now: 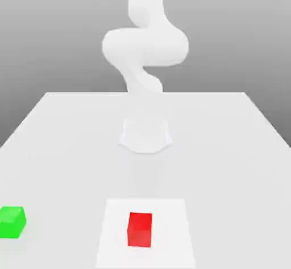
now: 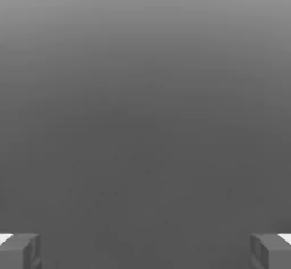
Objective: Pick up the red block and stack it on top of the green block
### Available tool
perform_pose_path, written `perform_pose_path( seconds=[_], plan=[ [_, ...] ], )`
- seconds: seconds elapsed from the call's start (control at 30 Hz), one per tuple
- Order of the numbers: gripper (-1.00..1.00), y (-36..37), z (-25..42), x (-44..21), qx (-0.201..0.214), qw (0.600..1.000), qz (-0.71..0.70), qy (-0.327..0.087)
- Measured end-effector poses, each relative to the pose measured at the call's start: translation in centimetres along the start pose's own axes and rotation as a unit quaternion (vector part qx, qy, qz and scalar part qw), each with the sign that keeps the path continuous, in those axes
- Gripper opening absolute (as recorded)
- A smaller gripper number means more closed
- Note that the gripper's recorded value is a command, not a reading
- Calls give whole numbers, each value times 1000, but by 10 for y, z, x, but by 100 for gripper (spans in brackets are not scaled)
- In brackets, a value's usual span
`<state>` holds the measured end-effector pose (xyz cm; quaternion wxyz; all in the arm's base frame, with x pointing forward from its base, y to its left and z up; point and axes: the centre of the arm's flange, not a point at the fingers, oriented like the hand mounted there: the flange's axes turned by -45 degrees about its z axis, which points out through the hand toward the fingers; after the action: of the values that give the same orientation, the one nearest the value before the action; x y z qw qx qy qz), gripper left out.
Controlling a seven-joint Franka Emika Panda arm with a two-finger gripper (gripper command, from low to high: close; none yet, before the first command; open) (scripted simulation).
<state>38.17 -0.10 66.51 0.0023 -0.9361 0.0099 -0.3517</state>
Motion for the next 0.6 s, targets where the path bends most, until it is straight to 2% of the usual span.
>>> perform_pose_path(
  seconds=[0.27, 0.6],
  plan=[
    [0, 5, 173, -53, -6, 991, 10, -131],
    [0, 13, 331, -193, -14, 957, 22, -288]
  ],
)
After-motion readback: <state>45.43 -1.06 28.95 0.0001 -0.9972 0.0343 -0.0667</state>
